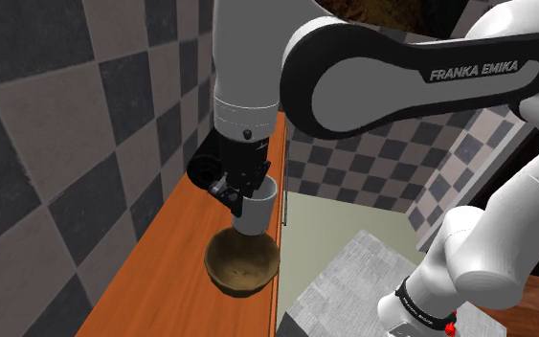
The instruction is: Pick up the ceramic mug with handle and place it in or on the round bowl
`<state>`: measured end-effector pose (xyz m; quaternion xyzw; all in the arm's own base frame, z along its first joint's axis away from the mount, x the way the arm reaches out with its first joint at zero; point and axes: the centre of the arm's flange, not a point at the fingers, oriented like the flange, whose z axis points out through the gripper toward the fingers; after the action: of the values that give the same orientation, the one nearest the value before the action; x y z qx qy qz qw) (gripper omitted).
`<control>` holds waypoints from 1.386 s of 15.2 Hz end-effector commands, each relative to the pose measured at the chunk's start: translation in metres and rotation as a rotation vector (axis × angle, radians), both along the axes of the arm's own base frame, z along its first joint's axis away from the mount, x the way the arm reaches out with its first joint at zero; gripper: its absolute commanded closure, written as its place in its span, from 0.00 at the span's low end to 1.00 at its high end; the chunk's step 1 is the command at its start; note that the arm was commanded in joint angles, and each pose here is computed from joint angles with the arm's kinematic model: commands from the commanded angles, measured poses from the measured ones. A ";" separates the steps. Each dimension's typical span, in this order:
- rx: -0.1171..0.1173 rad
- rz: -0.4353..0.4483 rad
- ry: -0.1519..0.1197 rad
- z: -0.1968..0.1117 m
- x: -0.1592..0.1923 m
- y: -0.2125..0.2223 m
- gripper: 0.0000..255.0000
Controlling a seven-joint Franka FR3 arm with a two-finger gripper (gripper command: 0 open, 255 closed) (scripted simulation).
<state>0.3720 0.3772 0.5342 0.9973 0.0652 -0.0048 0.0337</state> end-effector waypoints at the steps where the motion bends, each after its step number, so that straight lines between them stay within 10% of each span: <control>1: 0.000 -0.001 0.000 -0.008 -0.003 0.001 1.00; 21: 0.000 -0.001 0.000 -0.085 -0.003 0.002 1.00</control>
<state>0.3693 0.3787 0.4491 0.9973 0.0646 -0.0049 0.0338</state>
